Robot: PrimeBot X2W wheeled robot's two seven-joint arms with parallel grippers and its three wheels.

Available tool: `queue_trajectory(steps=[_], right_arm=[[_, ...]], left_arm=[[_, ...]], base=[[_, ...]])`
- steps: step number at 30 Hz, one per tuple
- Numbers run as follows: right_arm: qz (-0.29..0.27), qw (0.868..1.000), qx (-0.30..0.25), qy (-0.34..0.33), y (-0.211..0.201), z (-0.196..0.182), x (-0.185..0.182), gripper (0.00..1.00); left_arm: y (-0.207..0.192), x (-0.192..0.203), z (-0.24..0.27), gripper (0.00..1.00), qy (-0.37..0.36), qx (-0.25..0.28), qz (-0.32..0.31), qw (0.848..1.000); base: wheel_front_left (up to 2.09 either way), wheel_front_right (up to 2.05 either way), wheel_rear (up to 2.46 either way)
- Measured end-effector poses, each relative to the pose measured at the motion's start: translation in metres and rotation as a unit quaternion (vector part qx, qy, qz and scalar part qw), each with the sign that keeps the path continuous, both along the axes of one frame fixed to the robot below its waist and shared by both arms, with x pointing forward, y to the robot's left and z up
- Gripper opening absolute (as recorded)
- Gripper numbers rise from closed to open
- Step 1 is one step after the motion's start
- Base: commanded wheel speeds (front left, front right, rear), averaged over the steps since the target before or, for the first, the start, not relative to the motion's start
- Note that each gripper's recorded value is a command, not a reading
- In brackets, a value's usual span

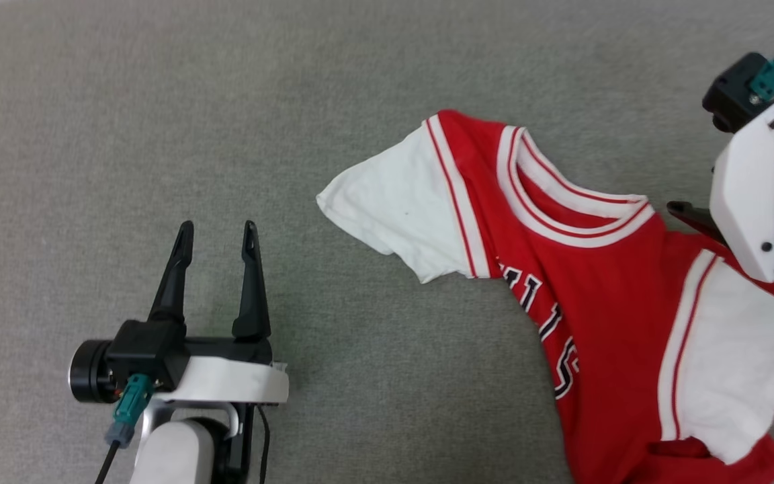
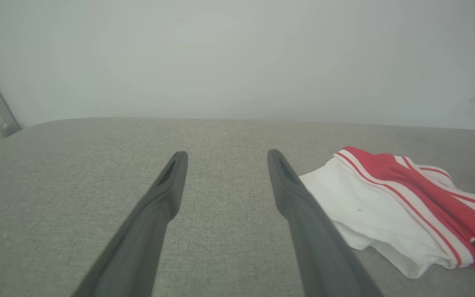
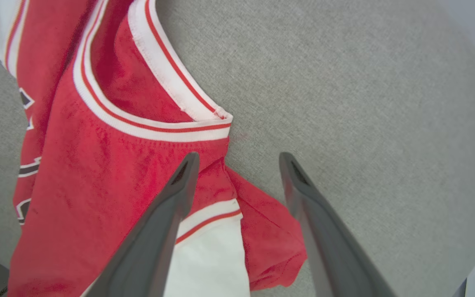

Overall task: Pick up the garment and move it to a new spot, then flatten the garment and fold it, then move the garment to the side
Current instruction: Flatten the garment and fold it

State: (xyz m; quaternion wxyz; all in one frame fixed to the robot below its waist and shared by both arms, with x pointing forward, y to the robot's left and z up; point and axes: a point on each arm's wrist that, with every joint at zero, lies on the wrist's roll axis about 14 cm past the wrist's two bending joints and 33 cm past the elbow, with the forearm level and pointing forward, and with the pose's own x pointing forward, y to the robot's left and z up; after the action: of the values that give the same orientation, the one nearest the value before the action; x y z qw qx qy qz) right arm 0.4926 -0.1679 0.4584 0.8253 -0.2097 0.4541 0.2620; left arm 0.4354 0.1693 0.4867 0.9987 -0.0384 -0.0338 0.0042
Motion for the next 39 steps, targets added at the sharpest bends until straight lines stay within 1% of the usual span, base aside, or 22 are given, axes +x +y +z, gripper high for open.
queue_trajectory(steps=[4,7,9,11,12,15,18,23,26,29,33,36,39], right_arm=[[0.007,0.999,-0.012,0.048,0.01,-0.043,0.008,1.0],[0.024,0.995,-0.033,0.09,0.013,-0.079,0.0,1.0],[0.036,0.994,-0.036,0.099,0.017,-0.09,0.0,1.0],[0.042,0.993,-0.028,0.103,0.022,-0.096,0.0,1.0],[0.045,0.994,-0.023,0.099,0.022,-0.096,0.001,0.0],[0.047,0.996,0.001,0.079,0.027,-0.09,0.002,0.0],[0.056,0.997,0.022,0.043,0.031,-0.073,0.003,0.0],[0.076,0.995,0.045,-0.054,0.029,-0.012,0.017,0.0],[0.082,0.991,0.049,-0.095,0.026,0.021,0.023,0.0],[0.088,0.986,0.031,-0.139,0.022,0.053,0.039,0.0],[0.091,0.982,0.001,-0.166,0.025,0.071,0.065,0.0],[0.096,0.977,-0.044,-0.184,0.027,0.074,0.089,0.0],[0.092,0.979,-0.057,-0.175,0.035,0.058,0.109,0.0]], left_arm=[[0.004,0.007,-0.012,1.0,0.014,0.001,0.005,1.0],[0.008,0.012,-0.022,1.0,0.025,0.001,0.01,1.0],[0.012,0.013,-0.027,1.0,0.031,0.004,0.016,0.999],[0.015,0.013,-0.031,1.0,0.036,0.007,0.021,0.999],[0.016,0.013,-0.032,1.0,0.038,0.007,0.023,0.999],[0.015,0.013,-0.03,1.0,0.036,0.006,0.023,0.999],[0.014,0.013,-0.022,1.0,0.026,0.003,0.022,0.999],[0.012,0.005,-0.011,1.0,0.015,-0.004,0.023,1.0],[0.01,0.002,-0.006,1.0,0.009,-0.008,0.023,1.0],[0.008,0.001,-0.005,1.0,0.009,-0.011,0.02,1.0],[0.009,0.001,-0.009,1.0,0.014,-0.015,0.022,1.0],[0.011,0.003,-0.013,1.0,0.018,-0.018,0.025,0.999],[0.014,0.005,-0.019,1.0,0.026,-0.019,0.03,0.999]], base=[[0.0,0.0,0.0],[0.0,0.0,0.0],[0.0,0.0,0.0],[0.0,0.0,0.0],[0.0,0.0,0.0],[0.0,0.0,0.0],[0.0,0.0,0.0],[0.0,0.0,0.0],[0.0,0.0,0.0],[0.0,0.0,0.0],[0.0,0.0,0.0],[0.0,0.0,0.0],[0.0,0.0,0.0]])
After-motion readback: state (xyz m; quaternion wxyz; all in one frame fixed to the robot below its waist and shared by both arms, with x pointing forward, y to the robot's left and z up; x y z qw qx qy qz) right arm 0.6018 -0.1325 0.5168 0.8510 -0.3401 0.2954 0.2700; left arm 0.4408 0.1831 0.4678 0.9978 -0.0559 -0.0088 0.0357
